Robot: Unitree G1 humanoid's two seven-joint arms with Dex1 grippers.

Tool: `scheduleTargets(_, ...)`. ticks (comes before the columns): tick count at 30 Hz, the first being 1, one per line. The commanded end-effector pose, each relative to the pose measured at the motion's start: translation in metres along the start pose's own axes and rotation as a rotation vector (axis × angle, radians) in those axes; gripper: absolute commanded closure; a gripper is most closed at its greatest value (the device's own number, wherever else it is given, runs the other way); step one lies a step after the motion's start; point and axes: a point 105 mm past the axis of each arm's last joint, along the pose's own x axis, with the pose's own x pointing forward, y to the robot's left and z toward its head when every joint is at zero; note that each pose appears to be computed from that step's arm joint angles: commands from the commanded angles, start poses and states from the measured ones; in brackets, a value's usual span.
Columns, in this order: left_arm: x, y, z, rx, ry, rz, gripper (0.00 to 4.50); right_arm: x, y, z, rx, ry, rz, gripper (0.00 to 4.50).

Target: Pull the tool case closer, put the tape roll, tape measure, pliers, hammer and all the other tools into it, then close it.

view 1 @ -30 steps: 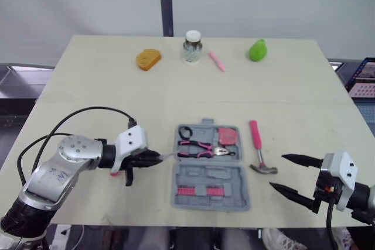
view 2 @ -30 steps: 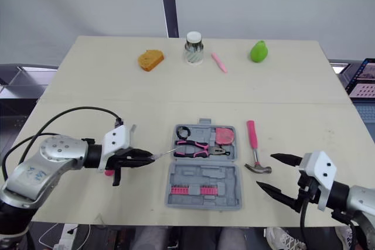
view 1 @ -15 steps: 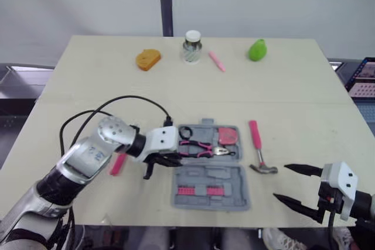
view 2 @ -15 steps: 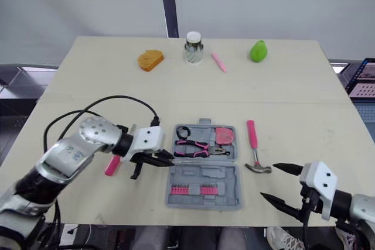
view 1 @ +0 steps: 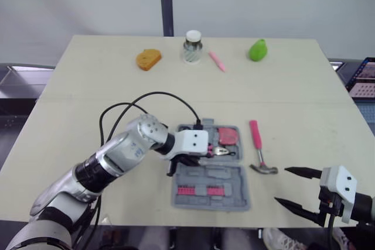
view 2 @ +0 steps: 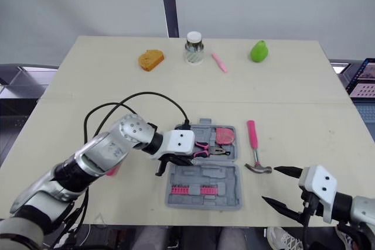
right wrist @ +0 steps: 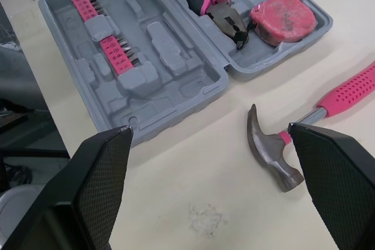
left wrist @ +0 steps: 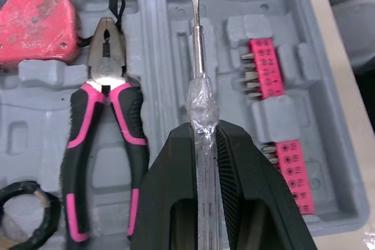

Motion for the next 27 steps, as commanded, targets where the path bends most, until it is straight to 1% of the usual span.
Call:
scheduleTargets(1, 0.004, 0.006, 0.003, 0.018, 0.038, 0.028, 4.50, 0.000, 0.003, 0.003, -0.014, -0.016, 0.010, 0.00)
scheduleTargets(9, 0.019, -0.005, 0.001, 0.011, 0.068, 0.002, 4.50, -0.001, 0.006, 0.004, -0.010, -0.017, 0.003, 0.00)
scheduleTargets(27, 0.041, -0.009, -0.012, -0.065, 0.109, 0.016, 4.50, -0.005, 0.010, 0.005, 0.001, -0.013, -0.002, 0.00)
